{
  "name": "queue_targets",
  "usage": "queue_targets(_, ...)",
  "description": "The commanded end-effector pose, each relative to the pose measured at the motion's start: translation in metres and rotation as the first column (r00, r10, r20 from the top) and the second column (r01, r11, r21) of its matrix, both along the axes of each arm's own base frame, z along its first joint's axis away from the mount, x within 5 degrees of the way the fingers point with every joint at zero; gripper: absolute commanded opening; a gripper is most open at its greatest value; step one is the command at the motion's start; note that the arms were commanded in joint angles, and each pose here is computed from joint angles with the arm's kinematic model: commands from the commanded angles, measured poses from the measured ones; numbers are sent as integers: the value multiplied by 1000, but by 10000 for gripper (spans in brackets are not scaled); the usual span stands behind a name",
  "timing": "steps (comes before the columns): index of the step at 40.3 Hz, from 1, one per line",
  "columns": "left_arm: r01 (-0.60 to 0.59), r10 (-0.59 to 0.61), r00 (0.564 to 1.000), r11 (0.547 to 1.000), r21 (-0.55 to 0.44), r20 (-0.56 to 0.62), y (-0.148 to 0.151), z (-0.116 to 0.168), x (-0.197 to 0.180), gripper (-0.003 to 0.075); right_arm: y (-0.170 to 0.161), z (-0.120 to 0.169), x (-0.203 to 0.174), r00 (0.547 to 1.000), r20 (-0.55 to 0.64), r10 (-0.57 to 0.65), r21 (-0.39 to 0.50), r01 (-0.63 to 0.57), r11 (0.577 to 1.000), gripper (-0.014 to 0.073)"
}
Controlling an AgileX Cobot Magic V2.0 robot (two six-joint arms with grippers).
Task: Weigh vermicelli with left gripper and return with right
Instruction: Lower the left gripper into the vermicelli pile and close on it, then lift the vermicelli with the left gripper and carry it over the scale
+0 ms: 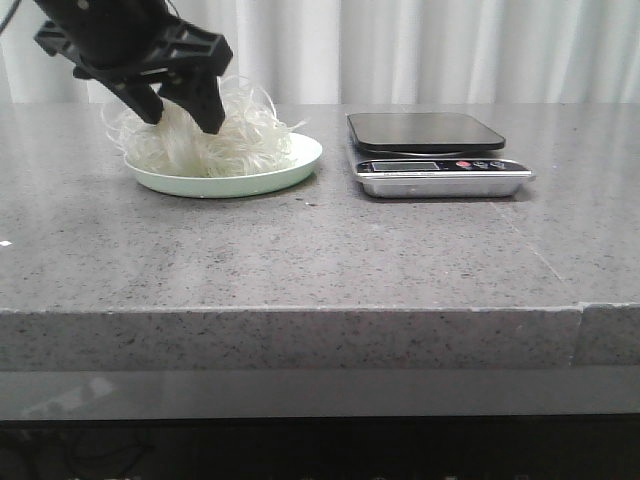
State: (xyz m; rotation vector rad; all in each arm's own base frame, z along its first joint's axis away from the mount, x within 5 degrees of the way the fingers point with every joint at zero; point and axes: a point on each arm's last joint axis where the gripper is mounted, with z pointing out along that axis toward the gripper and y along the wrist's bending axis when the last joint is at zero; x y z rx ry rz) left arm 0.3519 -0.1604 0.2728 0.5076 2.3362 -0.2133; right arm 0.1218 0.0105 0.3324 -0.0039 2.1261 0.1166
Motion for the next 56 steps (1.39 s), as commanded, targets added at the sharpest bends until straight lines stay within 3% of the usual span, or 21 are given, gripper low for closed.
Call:
queue_targets(1, 11, -4, 993, 999, -53, 119, -5, 25, 3, 479, -1, 14, 4, 997, 83, -5, -3, 5, 1000, 575)
queue_targets(6, 10, -4, 993, 999, -52, 116, -5, 24, 3, 436, -1, 14, 4, 997, 83, -5, -3, 5, 1000, 575)
queue_targets(21, 10, -4, 994, 999, -51, 114, -5, 24, 3, 151, -1, 14, 4, 997, 83, -5, -3, 5, 1000, 575)
queue_targets(28, 11, -4, 992, 998, -56, 125, -4, 34, 0, 155, -1, 14, 4, 997, 83, -5, -3, 5, 1000, 575)
queue_targets(40, 31, 1, 967, 992, -119, 256, -3, 105, -8, 155, -1, 14, 4, 997, 83, -5, -3, 5, 1000, 575)
queue_targets(49, 120, -30, 910, 974, -193, 414, -25, 159, -19, 155, -1, 14, 4, 997, 83, -5, -3, 5, 1000, 575)
queue_targets(56, 209, -53, 850, 947, -243, 523, -50, 182, -27, 155, -1, 14, 4, 997, 83, -5, -3, 5, 1000, 575)
